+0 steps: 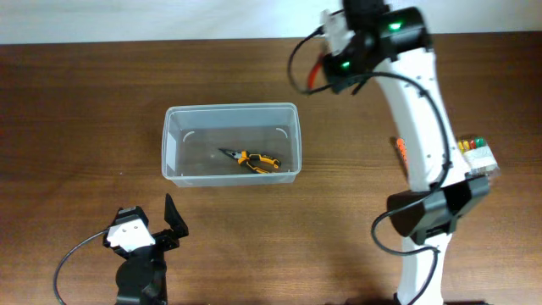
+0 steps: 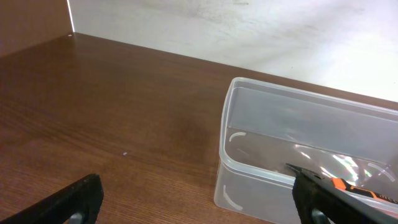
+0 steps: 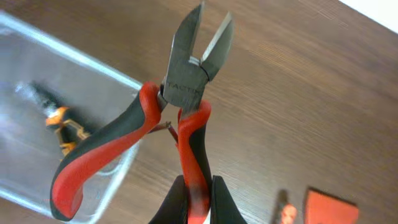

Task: Pack container
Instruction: 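Grasp the red cutters and drop them into the container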

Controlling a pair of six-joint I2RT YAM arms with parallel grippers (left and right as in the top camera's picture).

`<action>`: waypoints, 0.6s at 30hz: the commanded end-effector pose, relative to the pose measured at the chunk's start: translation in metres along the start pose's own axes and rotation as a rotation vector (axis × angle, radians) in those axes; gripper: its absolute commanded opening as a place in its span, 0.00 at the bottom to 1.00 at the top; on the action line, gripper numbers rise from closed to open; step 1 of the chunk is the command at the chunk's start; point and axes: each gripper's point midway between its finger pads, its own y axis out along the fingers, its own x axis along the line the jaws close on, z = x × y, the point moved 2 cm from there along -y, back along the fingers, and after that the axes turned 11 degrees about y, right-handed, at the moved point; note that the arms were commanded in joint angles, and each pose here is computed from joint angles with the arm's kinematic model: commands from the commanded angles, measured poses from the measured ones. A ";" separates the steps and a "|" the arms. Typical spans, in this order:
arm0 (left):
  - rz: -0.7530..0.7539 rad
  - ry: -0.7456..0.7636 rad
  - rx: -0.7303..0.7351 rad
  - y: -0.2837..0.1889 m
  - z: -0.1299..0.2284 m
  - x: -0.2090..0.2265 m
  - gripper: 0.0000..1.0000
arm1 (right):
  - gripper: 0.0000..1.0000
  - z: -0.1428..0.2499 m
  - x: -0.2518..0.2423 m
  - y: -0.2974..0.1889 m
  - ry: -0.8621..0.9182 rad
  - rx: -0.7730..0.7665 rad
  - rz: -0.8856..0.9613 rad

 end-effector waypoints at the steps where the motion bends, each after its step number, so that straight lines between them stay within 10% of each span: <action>1: 0.000 0.010 0.000 0.000 0.001 0.000 0.99 | 0.04 0.003 0.046 0.003 -0.114 0.008 -0.047; 18: 0.000 0.010 0.000 0.000 0.001 0.000 0.99 | 0.04 0.091 0.100 0.108 -0.219 0.303 -0.117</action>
